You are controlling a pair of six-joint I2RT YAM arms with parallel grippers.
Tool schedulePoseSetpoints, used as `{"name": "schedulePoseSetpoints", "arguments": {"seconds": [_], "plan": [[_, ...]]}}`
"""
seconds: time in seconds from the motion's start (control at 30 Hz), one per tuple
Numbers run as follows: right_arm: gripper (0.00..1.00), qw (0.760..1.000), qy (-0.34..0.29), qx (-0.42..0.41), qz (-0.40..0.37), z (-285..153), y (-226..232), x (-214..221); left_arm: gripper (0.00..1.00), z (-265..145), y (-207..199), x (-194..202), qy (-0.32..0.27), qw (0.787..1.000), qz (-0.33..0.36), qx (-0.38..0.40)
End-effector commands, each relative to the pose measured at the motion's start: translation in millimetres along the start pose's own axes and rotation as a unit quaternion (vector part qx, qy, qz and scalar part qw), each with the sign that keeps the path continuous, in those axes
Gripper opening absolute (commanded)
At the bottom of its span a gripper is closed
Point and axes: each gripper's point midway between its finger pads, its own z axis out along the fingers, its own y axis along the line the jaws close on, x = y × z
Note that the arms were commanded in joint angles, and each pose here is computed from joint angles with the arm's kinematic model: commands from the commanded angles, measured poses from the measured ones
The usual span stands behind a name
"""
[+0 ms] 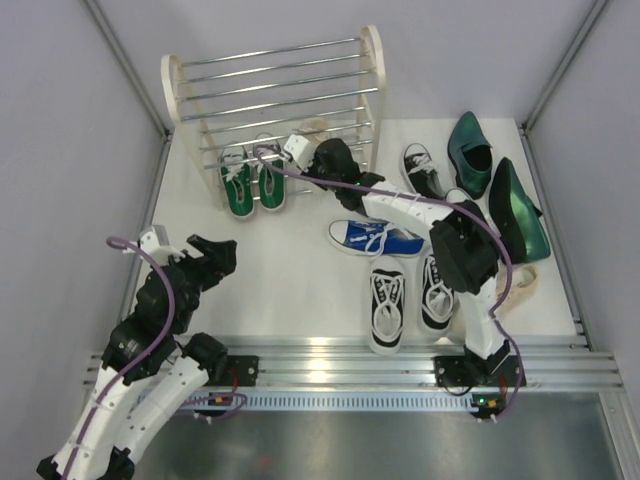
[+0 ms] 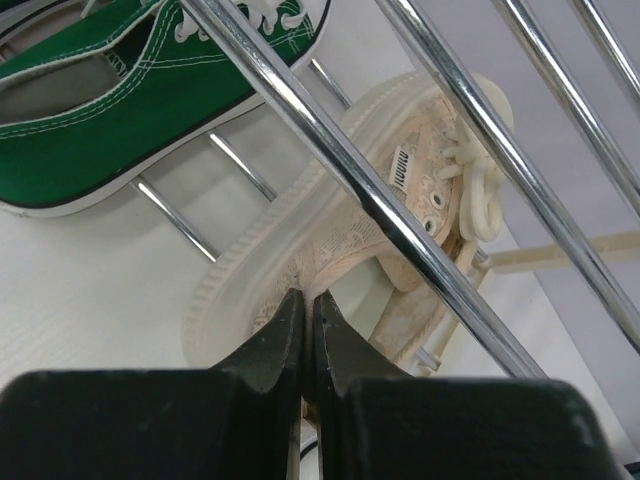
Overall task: Place and organize the shoes onto the shoe shelf
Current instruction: Place the shoe at the shoe shelf.
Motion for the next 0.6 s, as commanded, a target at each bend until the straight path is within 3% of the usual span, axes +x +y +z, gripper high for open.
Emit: {"name": "schedulePoseSetpoints", "arguments": {"seconds": [0.0,0.57], "plan": [[0.00,0.990,-0.090,0.101,0.024,2.3,-33.6,-53.6,0.85,1.5,1.6,-4.6,-0.011,1.000,0.004,-0.006],[0.00,0.991,-0.109,0.076,-0.026,21.3,-0.4,-45.3,0.86,3.9,2.2,-1.1,-0.005,1.000,0.004,-0.010]]}}
